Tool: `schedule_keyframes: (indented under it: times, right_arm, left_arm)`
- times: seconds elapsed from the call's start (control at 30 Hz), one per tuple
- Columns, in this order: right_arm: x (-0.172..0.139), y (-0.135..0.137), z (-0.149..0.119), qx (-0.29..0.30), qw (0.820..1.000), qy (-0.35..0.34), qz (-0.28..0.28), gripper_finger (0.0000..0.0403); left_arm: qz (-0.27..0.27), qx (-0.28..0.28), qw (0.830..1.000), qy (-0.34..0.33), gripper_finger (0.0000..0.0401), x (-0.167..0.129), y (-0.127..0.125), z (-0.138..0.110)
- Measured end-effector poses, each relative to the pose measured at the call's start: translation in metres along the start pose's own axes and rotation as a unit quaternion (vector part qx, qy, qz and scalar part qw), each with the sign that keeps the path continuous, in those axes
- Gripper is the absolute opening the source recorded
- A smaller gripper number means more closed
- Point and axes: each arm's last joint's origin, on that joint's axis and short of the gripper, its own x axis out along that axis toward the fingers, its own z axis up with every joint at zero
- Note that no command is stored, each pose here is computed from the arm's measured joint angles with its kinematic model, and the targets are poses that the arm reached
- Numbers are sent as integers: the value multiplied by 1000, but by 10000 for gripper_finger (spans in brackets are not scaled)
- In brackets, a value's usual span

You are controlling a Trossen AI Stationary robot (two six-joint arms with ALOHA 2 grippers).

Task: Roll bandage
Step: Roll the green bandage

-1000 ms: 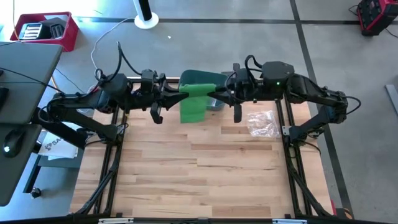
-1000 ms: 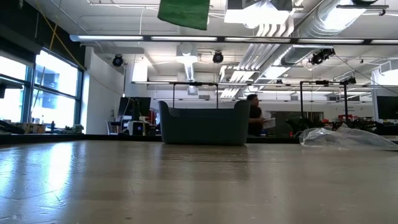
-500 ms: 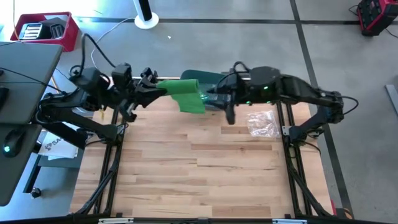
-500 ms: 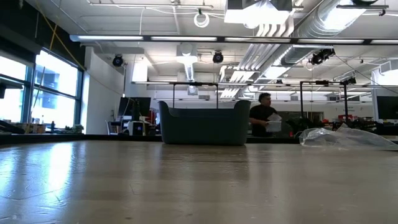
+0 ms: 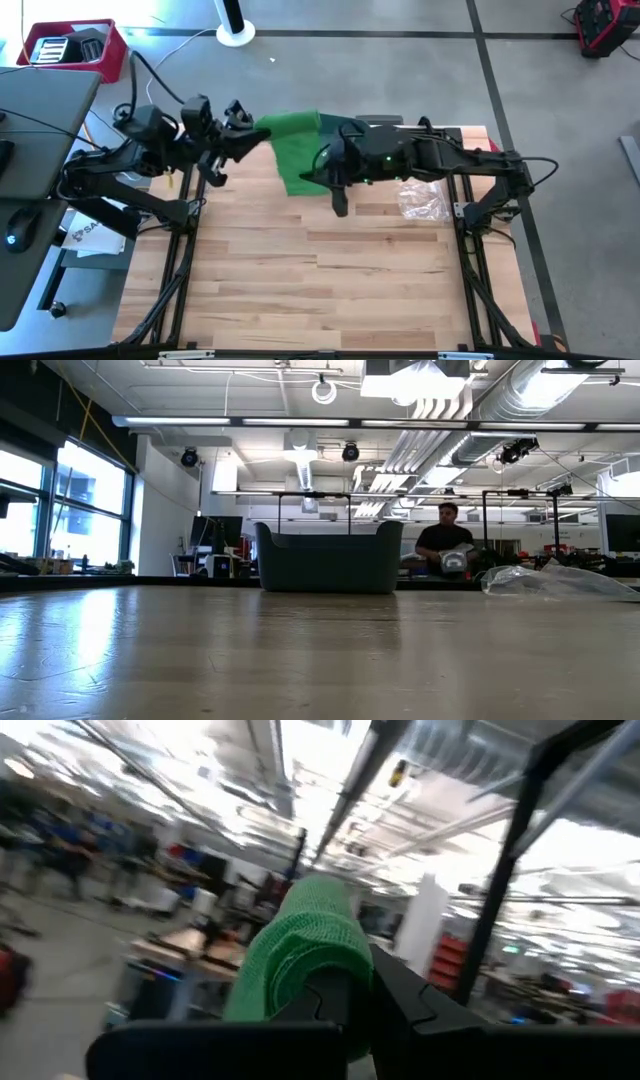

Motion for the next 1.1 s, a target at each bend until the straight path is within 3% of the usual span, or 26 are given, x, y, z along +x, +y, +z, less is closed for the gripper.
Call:
schedule_keyframes:
  times: [0.2,0.33,0.47,0.63,0.73,0.97,1.1]
  right_arm:
    - [-7,16,7,25,995,-20,96,3]
    - [-24,26,24,36,982,-80,166,1]
    - [-41,31,42,36,969,-155,188,1]
    - [-62,27,65,46,949,-265,167,0]
    - [-67,19,71,47,942,-293,155,0]
    - [-72,-6,75,97,943,-309,73,0]
    - [-67,-19,68,125,954,-270,25,0]
  left_arm:
    - [85,85,993,14,8,-11,15,6]
    - [130,91,986,52,8,-14,26,2]
    - [148,96,980,95,8,-16,32,-6]
    - [139,95,977,128,8,-15,37,-22]
    - [135,69,974,168,8,-12,39,-40]
    - [96,19,971,218,8,-2,29,-73]
    - [52,-5,971,235,8,2,17,-82]
